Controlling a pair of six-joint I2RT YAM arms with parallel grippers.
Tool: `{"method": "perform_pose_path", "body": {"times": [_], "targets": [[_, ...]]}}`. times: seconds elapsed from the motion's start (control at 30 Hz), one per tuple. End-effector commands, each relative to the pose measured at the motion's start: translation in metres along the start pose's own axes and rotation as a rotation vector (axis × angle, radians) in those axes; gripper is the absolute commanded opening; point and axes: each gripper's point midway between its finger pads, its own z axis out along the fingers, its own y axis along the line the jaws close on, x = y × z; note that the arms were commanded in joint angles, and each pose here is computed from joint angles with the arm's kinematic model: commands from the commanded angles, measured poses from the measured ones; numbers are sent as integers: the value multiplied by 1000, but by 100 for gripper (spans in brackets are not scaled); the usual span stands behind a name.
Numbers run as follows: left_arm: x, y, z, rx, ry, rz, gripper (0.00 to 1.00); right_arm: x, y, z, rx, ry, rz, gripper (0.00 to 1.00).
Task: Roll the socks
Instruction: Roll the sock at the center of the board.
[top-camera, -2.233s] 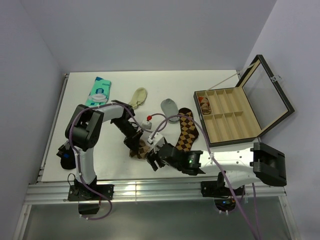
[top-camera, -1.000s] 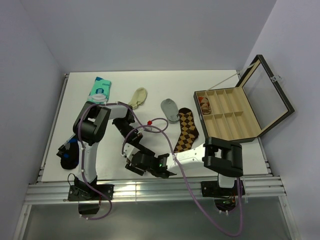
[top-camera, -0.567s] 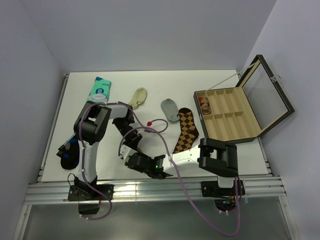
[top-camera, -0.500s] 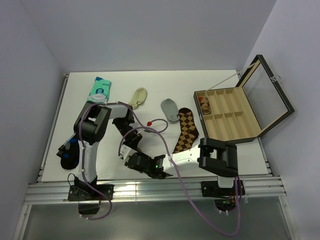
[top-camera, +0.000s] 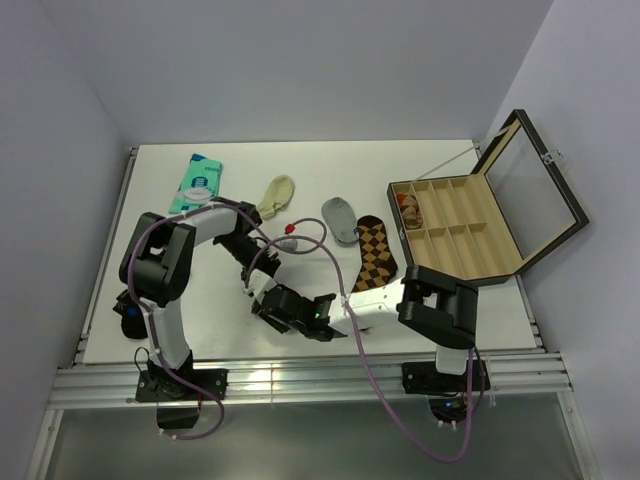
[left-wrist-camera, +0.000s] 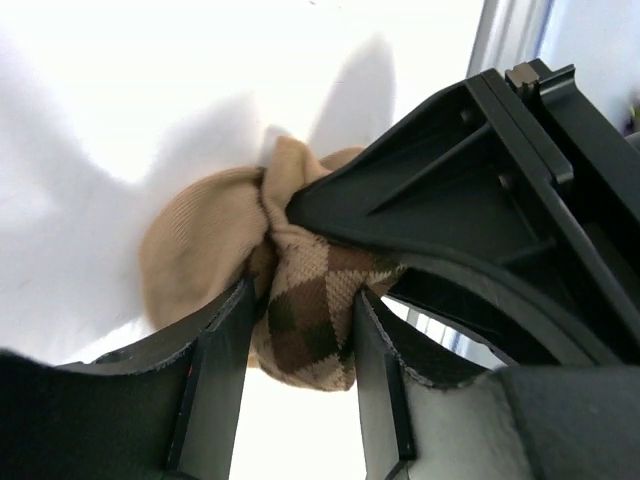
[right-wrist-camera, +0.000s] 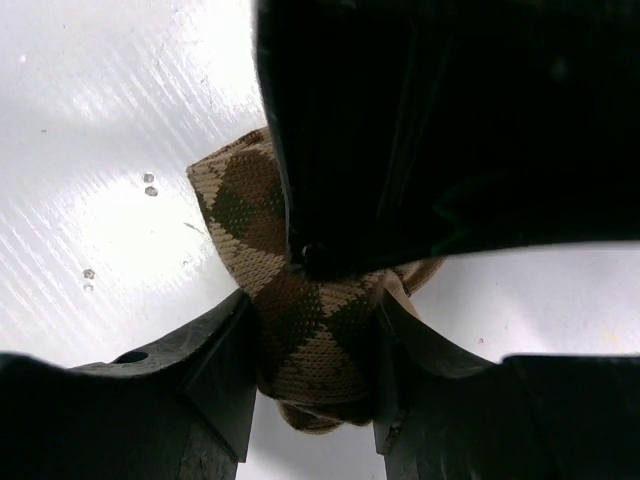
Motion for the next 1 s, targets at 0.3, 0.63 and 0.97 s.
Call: {"method": "perform_pose_path", "body": {"times": [0.3, 0.63, 0.97], "targets": [[-33, 56, -82, -390, -291, 145, 52, 65, 15, -12, -181, 245, 47, 22], [-22, 40, -99, -512, -341, 332, 53, 72, 13, -15, -286, 308, 95, 22], [1, 11, -90, -578, -316, 520, 62, 69, 1, -15, -375, 373, 165, 22]]}}
